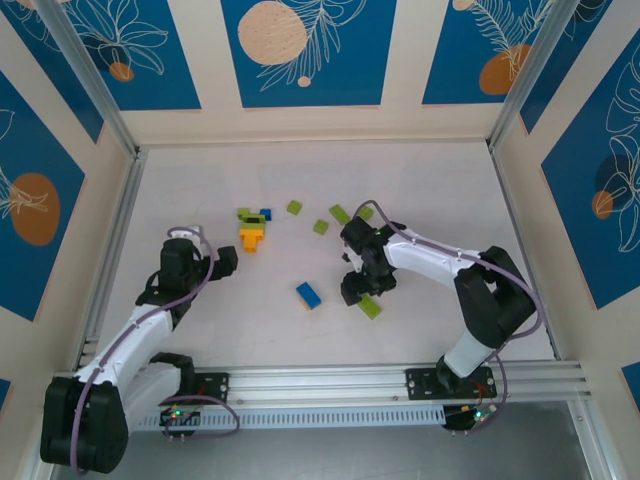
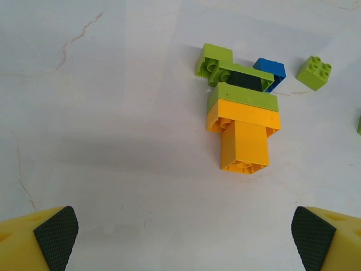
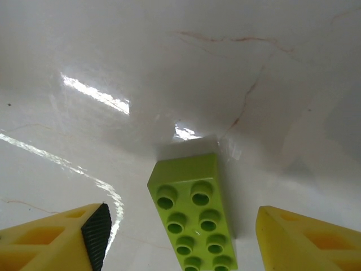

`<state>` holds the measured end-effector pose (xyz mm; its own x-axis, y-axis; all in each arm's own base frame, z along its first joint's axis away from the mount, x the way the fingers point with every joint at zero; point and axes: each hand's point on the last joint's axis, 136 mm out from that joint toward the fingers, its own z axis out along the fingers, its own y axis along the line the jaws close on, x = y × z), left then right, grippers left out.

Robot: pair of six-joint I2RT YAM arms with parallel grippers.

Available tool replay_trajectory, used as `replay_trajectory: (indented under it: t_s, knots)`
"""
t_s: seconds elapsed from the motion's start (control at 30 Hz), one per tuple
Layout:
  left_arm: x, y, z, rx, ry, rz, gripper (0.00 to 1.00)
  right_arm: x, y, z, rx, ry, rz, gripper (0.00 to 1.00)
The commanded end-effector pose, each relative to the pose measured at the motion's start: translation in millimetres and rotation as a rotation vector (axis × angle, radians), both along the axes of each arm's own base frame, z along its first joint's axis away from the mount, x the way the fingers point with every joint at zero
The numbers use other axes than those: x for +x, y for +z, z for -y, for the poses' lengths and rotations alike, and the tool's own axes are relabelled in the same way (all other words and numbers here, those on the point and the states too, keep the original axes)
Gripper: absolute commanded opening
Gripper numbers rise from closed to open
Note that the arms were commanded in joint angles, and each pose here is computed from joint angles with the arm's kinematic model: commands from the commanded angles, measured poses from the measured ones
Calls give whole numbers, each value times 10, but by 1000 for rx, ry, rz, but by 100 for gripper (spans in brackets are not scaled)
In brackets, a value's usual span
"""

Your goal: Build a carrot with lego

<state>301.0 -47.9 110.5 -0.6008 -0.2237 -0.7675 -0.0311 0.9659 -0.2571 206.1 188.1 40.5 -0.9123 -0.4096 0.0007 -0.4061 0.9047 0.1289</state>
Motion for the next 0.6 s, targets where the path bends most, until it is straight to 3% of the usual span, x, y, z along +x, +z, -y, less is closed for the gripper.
replay_trajectory:
  t_s: [0.0, 0.2, 0.57]
  knots:
    - [61, 85, -13, -23, 8, 29, 100, -89, -43, -10, 24, -45, -43, 70]
    - [78, 75, 4, -30, 3, 27, 100, -150, -52, -2, 44, -78, -63, 68]
    - [72, 76, 1, -31, 5, 27, 100, -202, -104, 29, 36, -107, -81, 57]
